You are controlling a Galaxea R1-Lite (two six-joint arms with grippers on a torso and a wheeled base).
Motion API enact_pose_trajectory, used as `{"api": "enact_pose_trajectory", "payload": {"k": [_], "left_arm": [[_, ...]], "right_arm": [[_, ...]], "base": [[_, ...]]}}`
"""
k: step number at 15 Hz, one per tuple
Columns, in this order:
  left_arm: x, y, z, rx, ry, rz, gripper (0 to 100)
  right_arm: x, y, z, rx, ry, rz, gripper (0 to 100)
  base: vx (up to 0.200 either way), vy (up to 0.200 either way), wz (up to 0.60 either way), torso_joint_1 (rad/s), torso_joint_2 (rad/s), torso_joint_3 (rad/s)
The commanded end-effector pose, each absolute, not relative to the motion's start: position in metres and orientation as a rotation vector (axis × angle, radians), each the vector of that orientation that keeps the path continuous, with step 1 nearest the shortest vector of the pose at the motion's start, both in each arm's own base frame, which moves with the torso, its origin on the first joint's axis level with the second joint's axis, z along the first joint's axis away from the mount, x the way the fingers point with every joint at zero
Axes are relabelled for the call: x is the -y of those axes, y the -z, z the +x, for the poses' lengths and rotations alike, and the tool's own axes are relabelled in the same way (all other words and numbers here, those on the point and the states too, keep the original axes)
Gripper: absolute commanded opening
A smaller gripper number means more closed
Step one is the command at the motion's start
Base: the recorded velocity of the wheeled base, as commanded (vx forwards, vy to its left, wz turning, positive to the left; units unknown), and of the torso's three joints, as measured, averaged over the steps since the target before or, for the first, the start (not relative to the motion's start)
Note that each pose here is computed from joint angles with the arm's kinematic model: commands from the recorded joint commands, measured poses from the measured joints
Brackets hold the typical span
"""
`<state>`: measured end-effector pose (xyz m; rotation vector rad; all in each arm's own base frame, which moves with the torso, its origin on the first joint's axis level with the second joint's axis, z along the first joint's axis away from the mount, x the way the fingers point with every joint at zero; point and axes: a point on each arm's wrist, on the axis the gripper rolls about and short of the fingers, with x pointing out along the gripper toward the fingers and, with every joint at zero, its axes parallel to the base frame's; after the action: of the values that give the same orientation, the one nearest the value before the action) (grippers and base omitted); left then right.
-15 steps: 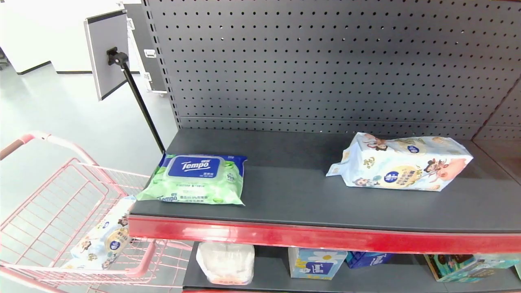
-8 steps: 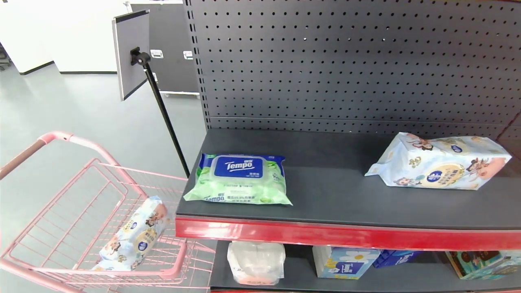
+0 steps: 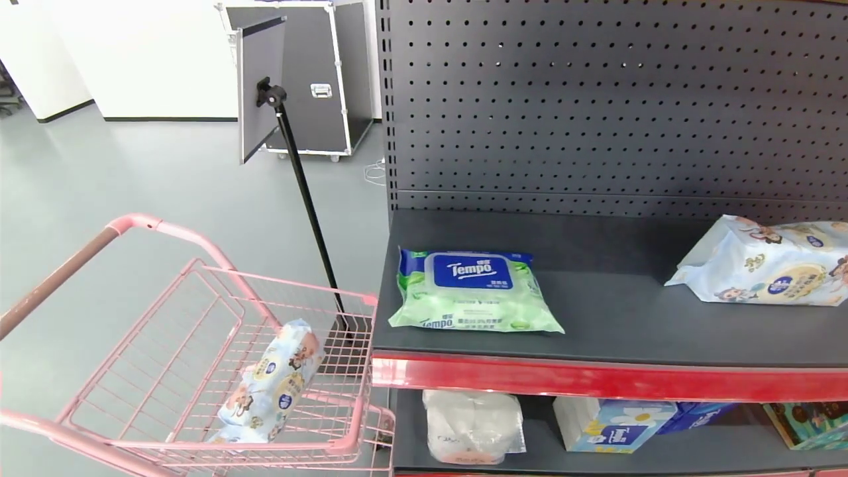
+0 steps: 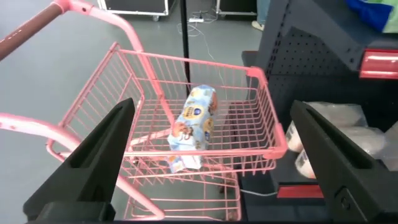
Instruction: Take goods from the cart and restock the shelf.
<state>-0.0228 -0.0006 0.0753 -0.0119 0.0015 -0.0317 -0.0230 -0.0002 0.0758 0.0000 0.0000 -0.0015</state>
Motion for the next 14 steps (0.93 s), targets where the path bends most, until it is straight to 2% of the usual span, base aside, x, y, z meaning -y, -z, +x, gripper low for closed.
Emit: {"api": "enact_pose_trajectory", "payload": {"k": [1, 9, 14], "left_arm": [[0.0006, -0.0753, -0.0228, -0.002, 0.032, -0.012, 100], [0.0006, -0.0753, -0.0228, -0.002, 0.031, -0.012, 100], [0.0006, -0.0753, -0.0228, -0.002, 0.031, -0.012, 100]], "right_arm": [[0.0002, -0.0760, -0.0230, 0.000, 0.002, 0.000, 100], [0.0002, -0.0760, -0.0230, 0.000, 0.002, 0.000, 100], [0.0002, -0.0760, -0.0230, 0.000, 0.002, 0.000, 100]], "base": [[0.000, 0.200, 0.00, 0.002, 0.01, 0.007], [0.000, 0.200, 0.00, 0.004, 0.00, 0.002], [0.000, 0.000, 0.00, -0.018, 0.06, 0.033]]}}
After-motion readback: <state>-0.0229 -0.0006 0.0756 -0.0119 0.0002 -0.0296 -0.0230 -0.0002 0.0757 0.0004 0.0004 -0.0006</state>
